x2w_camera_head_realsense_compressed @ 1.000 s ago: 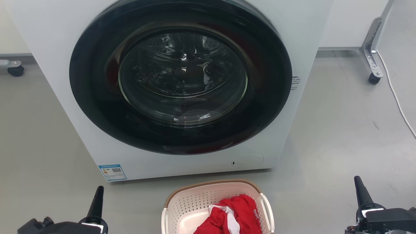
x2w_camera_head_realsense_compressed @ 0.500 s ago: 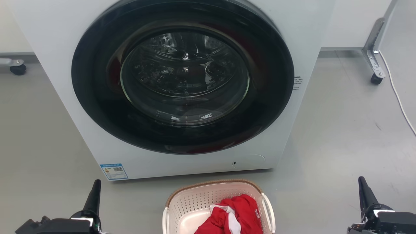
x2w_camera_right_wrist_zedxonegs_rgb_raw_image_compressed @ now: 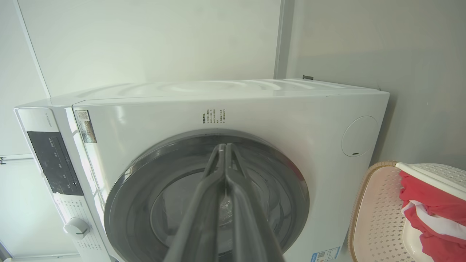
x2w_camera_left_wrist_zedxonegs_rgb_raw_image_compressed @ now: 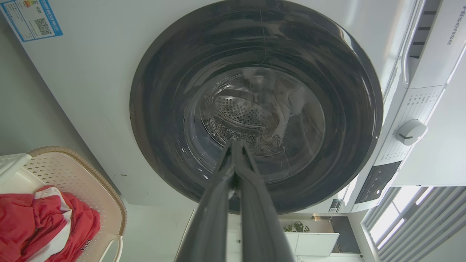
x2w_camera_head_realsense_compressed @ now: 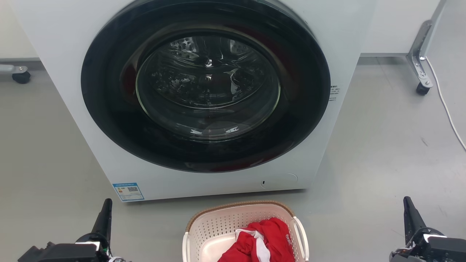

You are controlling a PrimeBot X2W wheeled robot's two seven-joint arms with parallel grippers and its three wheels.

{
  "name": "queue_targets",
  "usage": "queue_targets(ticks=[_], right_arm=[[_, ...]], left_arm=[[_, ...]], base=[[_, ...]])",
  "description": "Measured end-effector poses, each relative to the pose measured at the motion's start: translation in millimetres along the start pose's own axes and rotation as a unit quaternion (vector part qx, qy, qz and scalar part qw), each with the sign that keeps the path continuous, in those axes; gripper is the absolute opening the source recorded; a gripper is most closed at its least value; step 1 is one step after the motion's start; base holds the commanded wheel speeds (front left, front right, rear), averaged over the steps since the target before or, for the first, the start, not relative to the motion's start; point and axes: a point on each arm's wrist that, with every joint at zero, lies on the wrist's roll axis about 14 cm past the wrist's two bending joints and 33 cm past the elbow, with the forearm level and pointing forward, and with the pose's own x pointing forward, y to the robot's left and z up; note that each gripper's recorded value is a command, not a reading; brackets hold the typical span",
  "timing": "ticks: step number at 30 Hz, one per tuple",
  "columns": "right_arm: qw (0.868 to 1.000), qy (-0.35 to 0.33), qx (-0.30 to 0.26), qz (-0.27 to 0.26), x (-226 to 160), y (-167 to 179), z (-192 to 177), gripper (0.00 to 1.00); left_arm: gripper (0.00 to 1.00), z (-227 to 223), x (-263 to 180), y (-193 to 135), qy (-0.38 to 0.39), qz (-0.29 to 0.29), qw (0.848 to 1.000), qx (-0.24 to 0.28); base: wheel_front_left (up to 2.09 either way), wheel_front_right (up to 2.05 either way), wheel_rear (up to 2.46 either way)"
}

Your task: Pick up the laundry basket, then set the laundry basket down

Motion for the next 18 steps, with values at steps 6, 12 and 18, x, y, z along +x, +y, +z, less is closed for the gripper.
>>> queue_targets(ticks=[6, 12, 18], right_arm=[[1.0, 0.0, 0.0, 0.0, 0.0, 0.0, 0.0, 0.0], [1.0, 0.0, 0.0, 0.0, 0.0, -0.1, 0.0, 0.0], [1.0, 0.0, 0.0, 0.0, 0.0, 0.0, 0.0, 0.0]], left_arm=[[0.0, -0.1, 0.0, 0.1, 0.0, 0.0, 1.0, 0.0], [0.0, -0.1, 0.0, 0.3, 0.0, 0.0, 1.0, 0.0], [0.0, -0.1, -0.1, -0.6, 0.0, -0.003, 1.0, 0.0]], base=[[0.0, 0.0, 0.0], [0.0, 0.0, 0.0], [0.0, 0.0, 0.0]])
